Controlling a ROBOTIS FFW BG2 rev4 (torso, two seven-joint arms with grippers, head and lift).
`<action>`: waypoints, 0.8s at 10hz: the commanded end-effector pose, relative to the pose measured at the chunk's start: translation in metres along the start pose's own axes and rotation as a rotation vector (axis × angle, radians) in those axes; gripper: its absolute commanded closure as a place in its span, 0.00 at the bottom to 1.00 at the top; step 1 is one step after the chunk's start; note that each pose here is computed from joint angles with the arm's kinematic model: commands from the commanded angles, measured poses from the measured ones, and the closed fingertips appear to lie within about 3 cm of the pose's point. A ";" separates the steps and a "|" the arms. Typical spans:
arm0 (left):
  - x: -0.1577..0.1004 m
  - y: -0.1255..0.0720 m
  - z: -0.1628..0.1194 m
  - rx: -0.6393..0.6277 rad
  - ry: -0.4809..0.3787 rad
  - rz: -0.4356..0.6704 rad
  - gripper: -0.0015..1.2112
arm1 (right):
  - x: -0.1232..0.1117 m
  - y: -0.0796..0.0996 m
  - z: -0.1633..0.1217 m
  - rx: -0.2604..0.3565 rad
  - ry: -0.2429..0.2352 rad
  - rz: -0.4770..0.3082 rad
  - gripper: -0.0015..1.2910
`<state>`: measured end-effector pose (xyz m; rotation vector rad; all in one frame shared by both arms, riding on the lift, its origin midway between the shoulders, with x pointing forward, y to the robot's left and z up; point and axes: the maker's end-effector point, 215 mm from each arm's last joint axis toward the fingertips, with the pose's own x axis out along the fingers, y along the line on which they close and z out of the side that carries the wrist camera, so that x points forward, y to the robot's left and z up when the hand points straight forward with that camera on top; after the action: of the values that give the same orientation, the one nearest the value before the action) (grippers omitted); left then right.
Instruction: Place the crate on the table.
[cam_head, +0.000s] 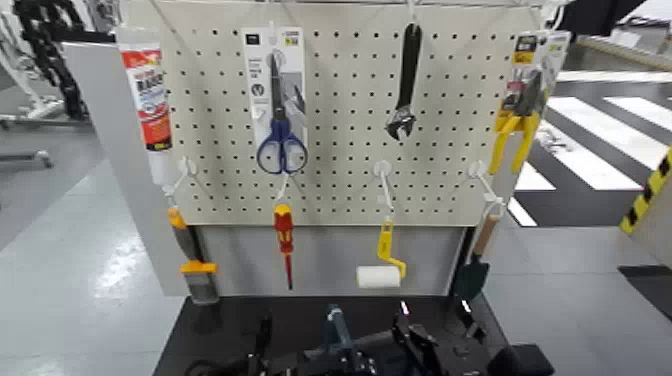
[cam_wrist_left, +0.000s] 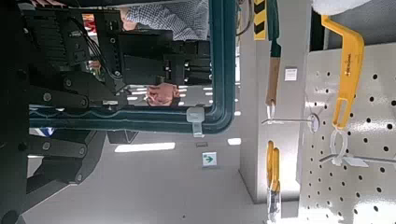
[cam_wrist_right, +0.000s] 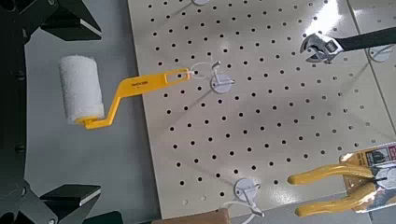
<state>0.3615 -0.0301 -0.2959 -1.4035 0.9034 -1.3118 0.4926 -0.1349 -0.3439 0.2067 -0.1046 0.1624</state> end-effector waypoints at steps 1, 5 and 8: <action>0.000 -0.001 0.002 0.005 -0.004 0.000 0.98 | 0.000 0.000 0.000 0.000 0.000 0.000 0.11; -0.001 -0.001 0.004 0.006 -0.010 0.000 0.98 | -0.001 0.000 0.001 0.001 -0.003 -0.001 0.11; -0.007 0.002 0.017 0.037 -0.026 0.060 0.98 | -0.001 -0.001 0.000 0.002 -0.003 -0.003 0.11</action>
<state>0.3752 -0.0221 -0.3007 -1.3587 0.8964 -1.2545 0.4917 -0.1363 -0.3441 0.2079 -0.1067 0.1590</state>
